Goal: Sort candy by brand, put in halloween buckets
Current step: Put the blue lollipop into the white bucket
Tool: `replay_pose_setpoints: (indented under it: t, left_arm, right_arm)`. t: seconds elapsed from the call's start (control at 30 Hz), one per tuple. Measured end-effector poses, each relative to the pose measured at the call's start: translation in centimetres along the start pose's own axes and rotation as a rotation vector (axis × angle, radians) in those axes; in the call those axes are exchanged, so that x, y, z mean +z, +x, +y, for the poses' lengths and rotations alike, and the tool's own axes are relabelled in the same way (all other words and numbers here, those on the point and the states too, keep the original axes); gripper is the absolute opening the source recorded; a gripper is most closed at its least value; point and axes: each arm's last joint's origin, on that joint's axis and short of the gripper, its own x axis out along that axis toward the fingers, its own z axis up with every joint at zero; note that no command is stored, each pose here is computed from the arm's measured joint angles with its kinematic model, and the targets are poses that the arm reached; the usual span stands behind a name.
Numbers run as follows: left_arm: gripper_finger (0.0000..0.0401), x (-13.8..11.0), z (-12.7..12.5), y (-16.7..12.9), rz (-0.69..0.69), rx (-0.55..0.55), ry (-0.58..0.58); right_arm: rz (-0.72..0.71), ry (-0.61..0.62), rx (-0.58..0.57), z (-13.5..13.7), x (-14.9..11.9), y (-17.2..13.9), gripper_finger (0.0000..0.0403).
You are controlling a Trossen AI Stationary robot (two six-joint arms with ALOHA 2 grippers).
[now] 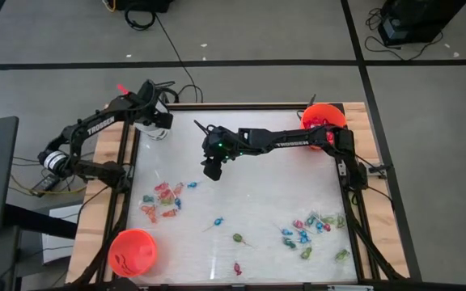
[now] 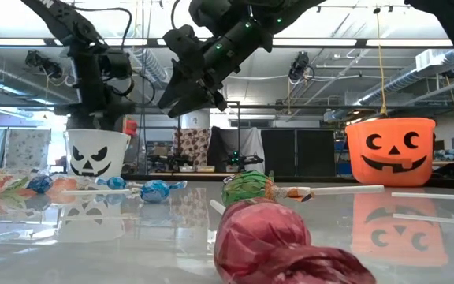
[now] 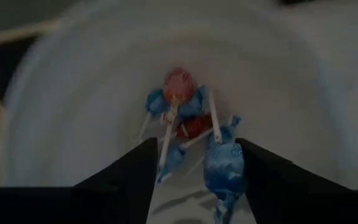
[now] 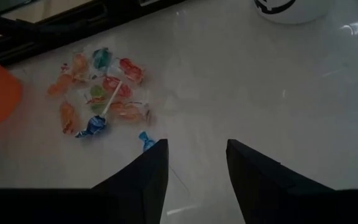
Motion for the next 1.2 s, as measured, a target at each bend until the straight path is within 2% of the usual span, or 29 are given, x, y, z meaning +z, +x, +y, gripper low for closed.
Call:
replay_pose_setpoints:
  t: [0.23, 0.33, 0.4, 0.67, 0.8, 0.87, 0.97, 1.03, 1.2]
  left_arm:
    - [0.0204, 1.6, 0.0, -2.6, -0.003, 0.007, 0.055]
    - [0.0202, 1.8, 0.1, -3.1, -0.01, 0.028, 0.117]
    - [0.0204, 1.8, 0.1, -3.4, 0.017, 0.03, 0.107]
    - [0.0232, 2.2, 0.0, -3.6, -0.016, 0.036, 0.097]
    - [0.0233, 2.0, 0.1, -5.0, 0.059, 0.004, 0.006]
    - [0.0231, 2.4, 0.1, -5.2, 0.011, 0.019, 0.049]
    - [0.023, 2.3, 0.1, -5.2, 0.019, 0.021, 0.085]
    - [0.023, 2.5, 0.0, -5.3, 0.014, -0.017, 0.092]
    - [0.023, 2.3, -0.6, -5.5, 0.037, -0.152, 0.214]
  right_arm:
    - [0.005, 0.006, -0.001, 0.0, 0.0, 0.0, 0.0173]
    - [0.003, 0.024, -0.005, 0.0, 0.0, 0.0, 0.0173]
    - [0.002, 0.026, -0.006, 0.0, 0.0, 0.0, 0.0173]
    - [0.012, 0.028, -0.011, -0.1, -0.1, 0.0, 0.0173]
    - [0.022, 0.03, -0.008, -0.1, -0.2, 0.0, 0.0173]
    - [0.017, 0.028, -0.006, -0.1, -0.2, 0.0, 0.0173]
    - [0.019, 0.012, -0.005, -0.2, -0.2, 0.0, 0.0173]
    - [0.021, 0.014, -0.003, -0.3, -0.2, 0.0, 0.0173]
    - [0.036, -0.026, 0.04, -0.4, -0.5, 0.9, 0.0173]
